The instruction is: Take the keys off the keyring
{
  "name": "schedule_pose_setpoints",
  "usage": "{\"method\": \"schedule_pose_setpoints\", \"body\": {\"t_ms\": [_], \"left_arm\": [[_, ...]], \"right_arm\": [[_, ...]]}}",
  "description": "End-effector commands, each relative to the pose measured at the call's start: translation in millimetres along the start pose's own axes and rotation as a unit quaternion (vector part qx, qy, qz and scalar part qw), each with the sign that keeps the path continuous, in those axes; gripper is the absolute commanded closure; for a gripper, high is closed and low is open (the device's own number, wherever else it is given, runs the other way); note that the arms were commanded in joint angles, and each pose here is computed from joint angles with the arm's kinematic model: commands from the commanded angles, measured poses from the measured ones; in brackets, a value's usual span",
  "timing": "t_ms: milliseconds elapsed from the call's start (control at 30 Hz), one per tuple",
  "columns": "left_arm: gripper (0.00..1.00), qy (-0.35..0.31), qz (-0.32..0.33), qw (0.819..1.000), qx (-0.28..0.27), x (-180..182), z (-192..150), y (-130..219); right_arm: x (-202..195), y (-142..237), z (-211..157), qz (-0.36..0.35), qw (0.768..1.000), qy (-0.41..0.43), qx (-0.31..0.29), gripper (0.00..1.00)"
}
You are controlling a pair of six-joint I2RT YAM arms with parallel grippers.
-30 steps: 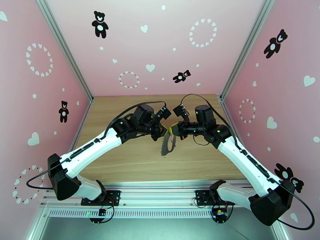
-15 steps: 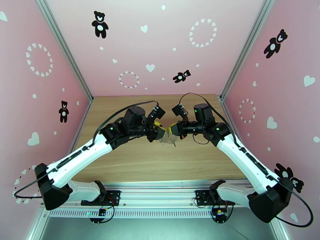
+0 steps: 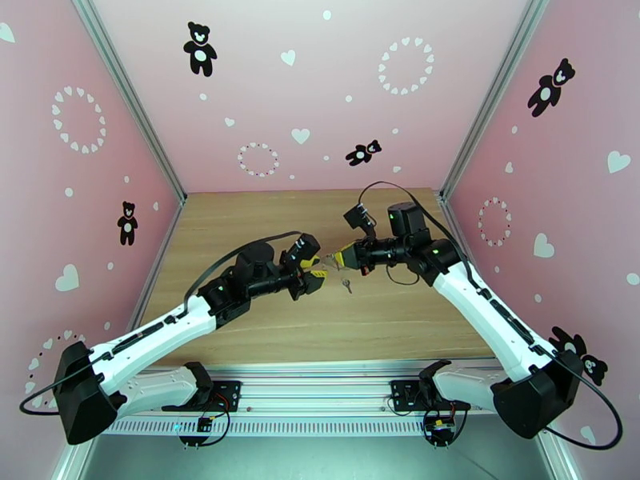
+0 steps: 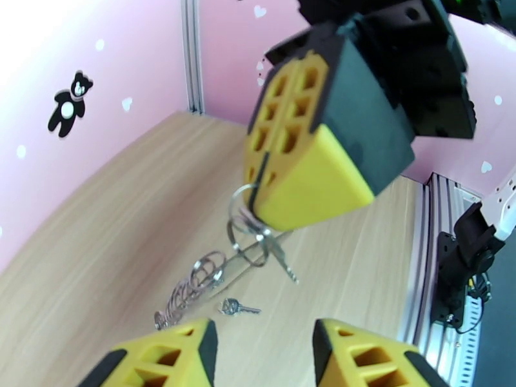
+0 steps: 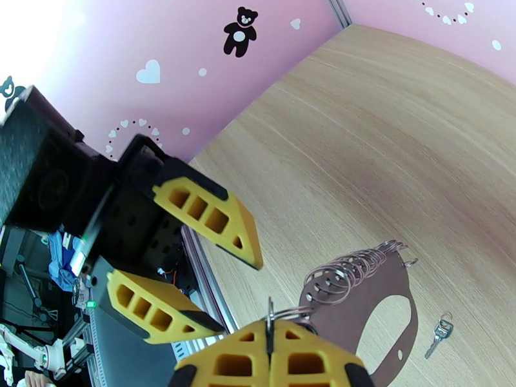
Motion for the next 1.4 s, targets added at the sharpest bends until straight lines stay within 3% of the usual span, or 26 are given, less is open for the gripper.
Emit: {"method": "schedule_pose_setpoints", "body": {"t_ms": [0,367,1000,1200,1367], "left_arm": [[0.56,-0.057,0.023,0.994,-0.086,0,22,6],[0.66,-0.044,0.082,0.990,-0.103,12,17,-14],[0.86,-0.040,0.090,0.990,-0.102,17,15,-24],[0.98,-0.042,0.086,0.990,-0.103,16,17,-24],[1.00,-0.024,0.061,0.996,-0.054,17,22,-25]], "right_arm": [[12,5,15,0.019,1.000,0.000,-0.015,1.00],[11,4,16,0.020,0.999,-0.019,-0.024,1.00],[14,7,19,0.021,0.999,-0.012,-0.039,1.00],[11,8,17,0.009,0.999,-0.006,-0.041,1.00],[6,7,18,-0.007,0.999,0.018,-0.038,1.00]]}}
Point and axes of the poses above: each hand's point on the last joint's axis, 136 mm out from that joint toward the fingers, its own y axis back along the fingers, its own x axis along the line the jaws close on, z = x × y, the point moved 3 cm from there along y, back along the fingers, and after that the axes turned 11 degrees about -y, right-handed, at the moved point
